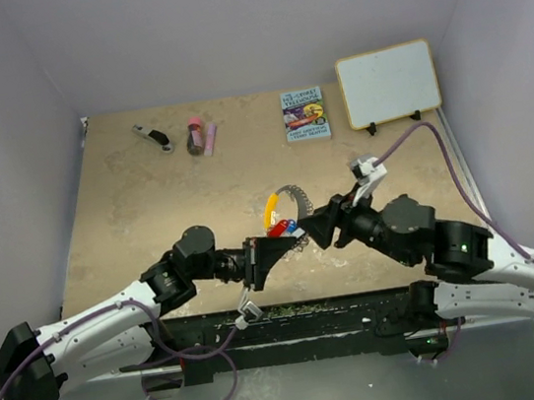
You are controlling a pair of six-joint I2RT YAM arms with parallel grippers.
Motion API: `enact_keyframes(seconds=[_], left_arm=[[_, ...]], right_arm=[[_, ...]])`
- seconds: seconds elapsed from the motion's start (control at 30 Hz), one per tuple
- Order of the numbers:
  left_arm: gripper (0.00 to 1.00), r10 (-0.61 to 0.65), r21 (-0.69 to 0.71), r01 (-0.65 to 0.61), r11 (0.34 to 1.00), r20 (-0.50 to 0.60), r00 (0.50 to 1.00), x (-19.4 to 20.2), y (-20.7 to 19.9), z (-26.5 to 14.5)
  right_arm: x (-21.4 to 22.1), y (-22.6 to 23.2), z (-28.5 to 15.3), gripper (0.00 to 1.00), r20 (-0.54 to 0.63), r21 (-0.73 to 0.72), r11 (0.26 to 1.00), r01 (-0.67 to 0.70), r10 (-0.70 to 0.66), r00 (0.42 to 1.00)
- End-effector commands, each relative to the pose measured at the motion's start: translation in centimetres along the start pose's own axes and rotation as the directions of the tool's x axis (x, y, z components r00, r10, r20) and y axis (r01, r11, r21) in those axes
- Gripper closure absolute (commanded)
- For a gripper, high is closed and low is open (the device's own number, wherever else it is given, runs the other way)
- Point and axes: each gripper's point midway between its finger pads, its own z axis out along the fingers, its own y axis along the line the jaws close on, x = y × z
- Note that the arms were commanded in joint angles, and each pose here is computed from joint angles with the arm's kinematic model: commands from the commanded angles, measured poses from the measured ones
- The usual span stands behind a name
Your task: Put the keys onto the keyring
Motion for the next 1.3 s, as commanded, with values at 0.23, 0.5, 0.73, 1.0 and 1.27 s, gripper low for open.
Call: enact_keyframes(seconds=[0.23, 0.5, 0.73, 1.0, 1.27], left_arm=[[0.93, 0.108, -0.111, -0.112, 0.987, -0.047, 0.993, 0.7, 2.6, -0.3], [0.93, 0.123, -0.14, -0.128, 0.982, -0.041, 0.992, 0.4, 3.2, -0.4], [0.93, 0.124, -0.147, -0.13, 0.981, -0.048, 0.991, 0.5, 3.6, -0.6], [0.93, 0.082, -0.123, -0.092, 0.988, -0.085, 0.993, 1.4, 3.0, -0.6], [0.94, 0.032, -0.122, -0.05, 0.991, -0.141, 0.989, 2.7, 2.6, -0.7]], right_arm=[[1.0, 0.1, 0.1, 0.54, -0.093, 0.02, 0.999, -0.045, 0.047, 0.995], [1.6, -0.7, 1.0, 0.48, -0.103, 0.052, 0.998, -0.046, 0.052, 0.993], [2.0, -0.7, 2.7, 0.56, -0.139, 0.022, 0.999, -0.038, 0.04, 0.989], [2.8, 0.3, 3.6, 0.62, -0.184, -0.026, 0.999, -0.045, 0.04, 0.982], [4.0, 0.4, 3.1, 0.61, -0.242, -0.036, 0.997, -0.063, 0.053, 0.969]])
